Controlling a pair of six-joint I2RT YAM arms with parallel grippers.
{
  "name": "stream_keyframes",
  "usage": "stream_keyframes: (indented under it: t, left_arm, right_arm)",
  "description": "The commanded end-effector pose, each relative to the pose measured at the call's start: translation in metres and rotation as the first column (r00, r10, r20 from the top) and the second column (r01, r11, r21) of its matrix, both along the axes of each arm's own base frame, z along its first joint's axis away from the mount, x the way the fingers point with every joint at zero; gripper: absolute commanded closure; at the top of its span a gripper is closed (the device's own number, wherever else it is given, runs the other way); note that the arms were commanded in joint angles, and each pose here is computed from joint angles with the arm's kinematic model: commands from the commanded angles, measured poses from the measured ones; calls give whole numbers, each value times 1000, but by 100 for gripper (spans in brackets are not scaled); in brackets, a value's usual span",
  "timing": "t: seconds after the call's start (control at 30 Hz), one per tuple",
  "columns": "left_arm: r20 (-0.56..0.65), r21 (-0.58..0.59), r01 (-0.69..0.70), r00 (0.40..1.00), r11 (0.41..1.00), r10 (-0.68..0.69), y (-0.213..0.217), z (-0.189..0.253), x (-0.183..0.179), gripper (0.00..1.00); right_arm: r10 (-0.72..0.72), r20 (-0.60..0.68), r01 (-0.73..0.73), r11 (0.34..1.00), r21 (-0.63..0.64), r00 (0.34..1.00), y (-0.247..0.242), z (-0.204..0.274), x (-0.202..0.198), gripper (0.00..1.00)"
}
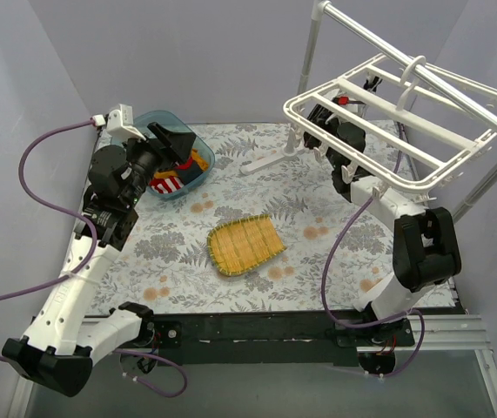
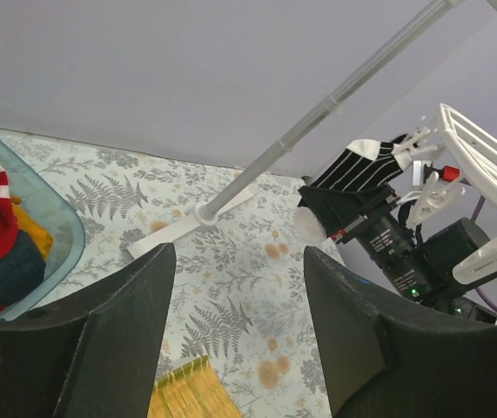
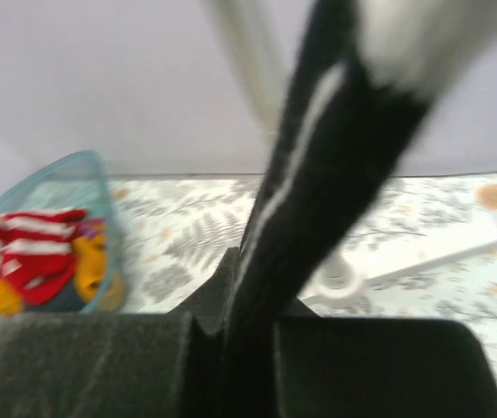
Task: Remove the socks clipped to the hanger
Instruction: Place the sock in the bin, then adjust the hanger on the clothesline.
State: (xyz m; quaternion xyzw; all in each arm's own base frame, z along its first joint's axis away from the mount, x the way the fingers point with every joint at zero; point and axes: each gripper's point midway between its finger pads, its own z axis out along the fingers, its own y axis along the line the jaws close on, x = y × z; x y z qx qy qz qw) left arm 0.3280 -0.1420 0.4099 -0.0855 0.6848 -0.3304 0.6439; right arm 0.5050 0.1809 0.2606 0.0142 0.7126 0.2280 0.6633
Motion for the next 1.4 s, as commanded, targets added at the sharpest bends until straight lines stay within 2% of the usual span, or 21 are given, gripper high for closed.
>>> stream_keyframes:
  t: [0.0, 0.2, 0.43, 0.7, 0.8, 1.03, 1.27, 1.37]
  left_arm:
    - [64, 26, 138, 988, 990, -140, -20, 27, -16, 40]
    - [96, 14, 307, 947, 952, -307, -52, 41, -15, 36]
    - [132, 46, 490, 861, 870, -492, -106, 58, -24, 36]
    - [136, 79, 586, 795, 806, -591, -160, 59, -38, 38]
    - [147, 88, 632, 757, 770, -637, -183, 62, -55, 39]
    - [173, 109, 641, 740, 760, -649, -212, 70, -72, 43]
    - [201, 124, 601, 764, 789, -614, -196, 77, -84, 45]
    - [193, 186, 590, 762, 786, -618, -188, 73, -90, 49]
  right_arm:
    - [291, 84, -295, 955, 37, 953, 52, 42, -46, 99]
    - [413, 71, -417, 907, 59, 908, 75, 53, -75, 99]
    - [496, 31, -497, 864, 78, 868, 82, 46, -100, 99]
    - [562, 55, -565, 820, 90, 825, 84, 60, -129, 99]
    - [577, 52, -580, 809, 100, 815, 84, 61, -136, 99]
    - [593, 44, -594, 798, 104, 804, 83, 60, -148, 99]
    - [604, 34, -604, 790, 107, 796, 83, 59, -153, 99]
    - [606, 35, -606, 788, 106, 795, 83, 60, -154, 99]
